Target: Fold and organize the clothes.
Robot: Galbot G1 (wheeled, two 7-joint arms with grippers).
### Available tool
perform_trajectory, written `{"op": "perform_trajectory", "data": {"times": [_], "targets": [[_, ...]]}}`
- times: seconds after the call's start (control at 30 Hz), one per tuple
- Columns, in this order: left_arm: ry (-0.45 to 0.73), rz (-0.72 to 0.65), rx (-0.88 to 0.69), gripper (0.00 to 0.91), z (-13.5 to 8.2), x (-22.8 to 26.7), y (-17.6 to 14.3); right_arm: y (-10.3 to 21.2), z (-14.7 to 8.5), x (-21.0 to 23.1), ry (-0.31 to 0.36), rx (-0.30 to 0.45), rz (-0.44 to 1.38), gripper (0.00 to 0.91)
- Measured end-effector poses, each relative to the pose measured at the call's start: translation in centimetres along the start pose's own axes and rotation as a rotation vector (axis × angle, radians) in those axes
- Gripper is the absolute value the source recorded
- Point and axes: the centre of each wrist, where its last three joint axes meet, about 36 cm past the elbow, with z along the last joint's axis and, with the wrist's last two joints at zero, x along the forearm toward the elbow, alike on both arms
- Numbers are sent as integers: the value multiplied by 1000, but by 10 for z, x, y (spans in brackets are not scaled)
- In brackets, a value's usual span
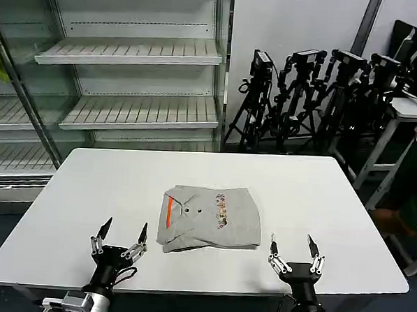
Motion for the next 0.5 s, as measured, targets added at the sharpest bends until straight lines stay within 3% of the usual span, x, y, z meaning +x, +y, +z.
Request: {"op": "perform_trajectory", "data": {"times": [0.5], "targets": [[5,-5,-2,907,2,4,-3,0,-6,-3,14,-4,-25,907]]}}
